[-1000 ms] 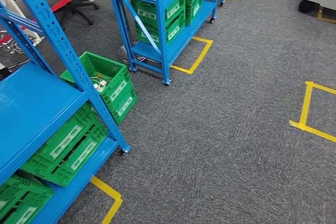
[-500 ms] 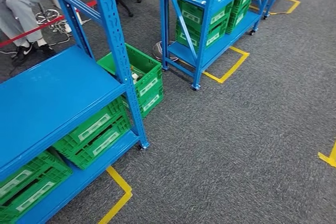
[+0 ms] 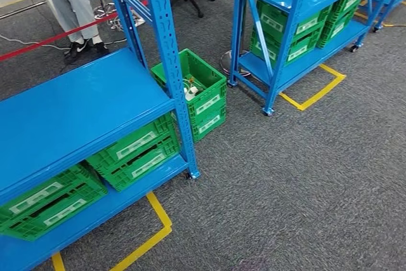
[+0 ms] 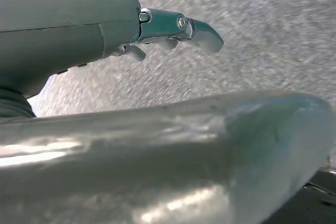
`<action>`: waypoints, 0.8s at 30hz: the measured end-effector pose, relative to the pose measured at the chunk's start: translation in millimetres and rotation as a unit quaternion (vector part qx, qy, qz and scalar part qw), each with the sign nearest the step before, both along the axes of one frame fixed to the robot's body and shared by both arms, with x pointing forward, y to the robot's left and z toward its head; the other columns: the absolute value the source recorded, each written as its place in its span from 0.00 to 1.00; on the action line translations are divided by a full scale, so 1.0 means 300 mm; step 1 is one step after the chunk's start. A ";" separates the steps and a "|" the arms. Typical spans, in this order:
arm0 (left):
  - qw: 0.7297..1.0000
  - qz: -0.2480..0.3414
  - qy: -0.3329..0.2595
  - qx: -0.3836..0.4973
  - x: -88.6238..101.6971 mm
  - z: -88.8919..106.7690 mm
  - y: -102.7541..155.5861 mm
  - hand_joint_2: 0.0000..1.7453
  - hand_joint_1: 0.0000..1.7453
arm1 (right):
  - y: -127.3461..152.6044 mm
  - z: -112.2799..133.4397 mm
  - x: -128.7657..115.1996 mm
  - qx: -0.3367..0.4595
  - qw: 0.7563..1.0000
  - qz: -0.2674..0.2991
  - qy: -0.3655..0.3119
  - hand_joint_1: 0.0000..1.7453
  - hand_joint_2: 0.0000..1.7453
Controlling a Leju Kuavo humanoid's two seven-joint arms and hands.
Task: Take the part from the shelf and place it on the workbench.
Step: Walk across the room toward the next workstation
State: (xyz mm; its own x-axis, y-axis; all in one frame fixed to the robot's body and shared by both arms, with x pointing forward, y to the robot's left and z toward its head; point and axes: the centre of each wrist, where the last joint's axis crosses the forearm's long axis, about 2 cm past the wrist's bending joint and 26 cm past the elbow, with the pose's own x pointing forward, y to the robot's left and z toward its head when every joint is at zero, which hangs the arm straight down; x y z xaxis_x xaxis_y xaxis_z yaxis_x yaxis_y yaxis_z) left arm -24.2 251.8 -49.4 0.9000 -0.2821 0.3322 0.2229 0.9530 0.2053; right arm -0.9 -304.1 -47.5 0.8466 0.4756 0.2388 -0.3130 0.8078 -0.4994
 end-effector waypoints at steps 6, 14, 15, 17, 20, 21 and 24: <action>1.000 -0.001 0.001 0.001 -0.003 0.000 0.001 0.00 0.00 | 0.001 0.000 0.007 0.000 1.000 0.002 -0.004 0.00 0.00; 1.000 -0.001 0.003 0.001 -0.010 0.001 -0.002 0.00 0.00 | 0.002 -0.001 0.018 -0.001 1.000 0.006 -0.010 0.00 0.00; 1.000 -0.002 0.003 0.000 -0.008 0.001 -0.002 0.00 0.00 | 0.002 -0.001 0.015 0.000 1.000 0.007 -0.008 0.00 0.00; 1.000 -0.002 0.003 0.000 -0.008 0.001 -0.003 0.00 0.00 | 0.002 -0.002 0.013 0.000 1.000 0.007 -0.007 0.00 0.00; 1.000 -0.002 0.003 0.000 -0.007 0.001 -0.002 0.00 0.00 | 0.002 -0.004 0.012 0.000 1.000 0.008 -0.006 0.00 0.00; 1.000 -0.002 0.002 0.000 -0.006 0.000 -0.002 0.00 0.00 | 0.002 -0.004 0.011 0.001 1.000 0.008 -0.006 0.00 0.00; 1.000 -0.003 0.003 0.000 -0.006 0.000 -0.001 0.00 0.00 | 0.002 -0.006 0.009 0.000 1.000 0.009 -0.007 0.00 0.00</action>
